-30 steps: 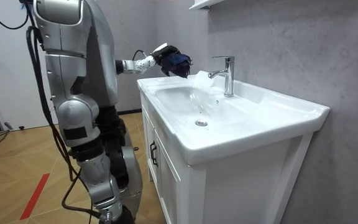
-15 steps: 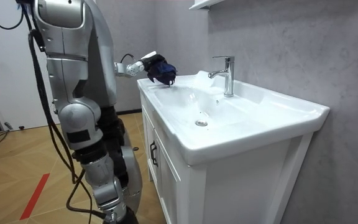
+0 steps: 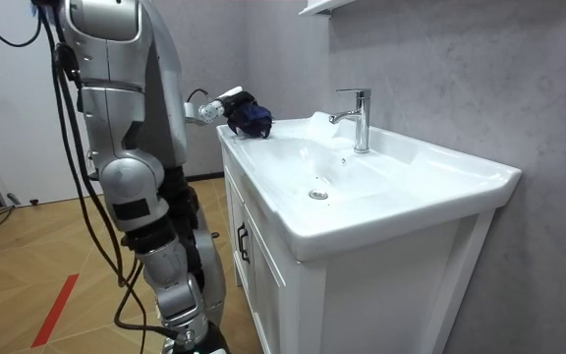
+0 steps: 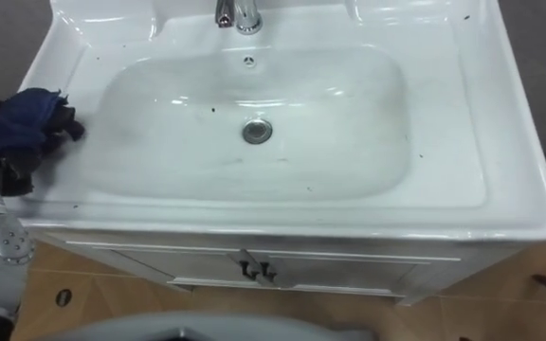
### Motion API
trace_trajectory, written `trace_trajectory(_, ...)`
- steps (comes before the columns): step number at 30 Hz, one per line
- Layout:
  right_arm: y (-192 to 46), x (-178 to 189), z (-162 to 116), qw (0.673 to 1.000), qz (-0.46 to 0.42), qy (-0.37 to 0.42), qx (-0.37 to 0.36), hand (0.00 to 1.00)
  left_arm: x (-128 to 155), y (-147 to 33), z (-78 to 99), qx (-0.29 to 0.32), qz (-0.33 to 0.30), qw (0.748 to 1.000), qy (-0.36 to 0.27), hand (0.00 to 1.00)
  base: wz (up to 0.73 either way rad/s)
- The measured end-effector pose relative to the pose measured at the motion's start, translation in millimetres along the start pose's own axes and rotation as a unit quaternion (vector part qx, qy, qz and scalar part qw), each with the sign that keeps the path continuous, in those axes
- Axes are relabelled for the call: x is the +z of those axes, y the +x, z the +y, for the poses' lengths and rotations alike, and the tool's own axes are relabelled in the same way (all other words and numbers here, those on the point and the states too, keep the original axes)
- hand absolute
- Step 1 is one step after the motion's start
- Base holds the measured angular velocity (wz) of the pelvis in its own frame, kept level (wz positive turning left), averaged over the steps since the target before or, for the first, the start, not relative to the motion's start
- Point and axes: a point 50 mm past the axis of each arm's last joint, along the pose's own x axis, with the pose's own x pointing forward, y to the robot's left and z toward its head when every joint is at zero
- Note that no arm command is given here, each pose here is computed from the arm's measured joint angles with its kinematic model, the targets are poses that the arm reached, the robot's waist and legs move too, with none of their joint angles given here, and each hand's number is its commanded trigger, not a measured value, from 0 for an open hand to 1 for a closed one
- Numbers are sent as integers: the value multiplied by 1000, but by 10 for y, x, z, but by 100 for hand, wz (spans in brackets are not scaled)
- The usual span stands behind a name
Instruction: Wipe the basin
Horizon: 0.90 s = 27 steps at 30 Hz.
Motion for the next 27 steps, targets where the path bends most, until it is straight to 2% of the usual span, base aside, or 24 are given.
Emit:
trace_trajectory(19, -3, 35, 40, 1000, -9, -12, 16, 0, 103, 88, 18, 12, -10, 1000, -11, 100, 0)
trace_trajectory(20, -3, 38, 39, 1000, -9, -11, 16, 0, 111, 94, 19, 13, -11, 1000, -12, 83, 0)
trace_trajectory(21, -3, 38, 39, 1000, -9, -11, 16, 0, 111, 95, 19, 13, -11, 1000, -12, 59, -4)
trace_trajectory(22, -3, 38, 40, 1000, -9, -11, 16, 0, 111, 95, 19, 13, -11, 1000, -12, 0, -5)
trace_trajectory(27, -4, 15, 38, 1000, -6, -12, 14, 0, 109, 94, 18, 13, -11, 1000, -12, 0, -3)
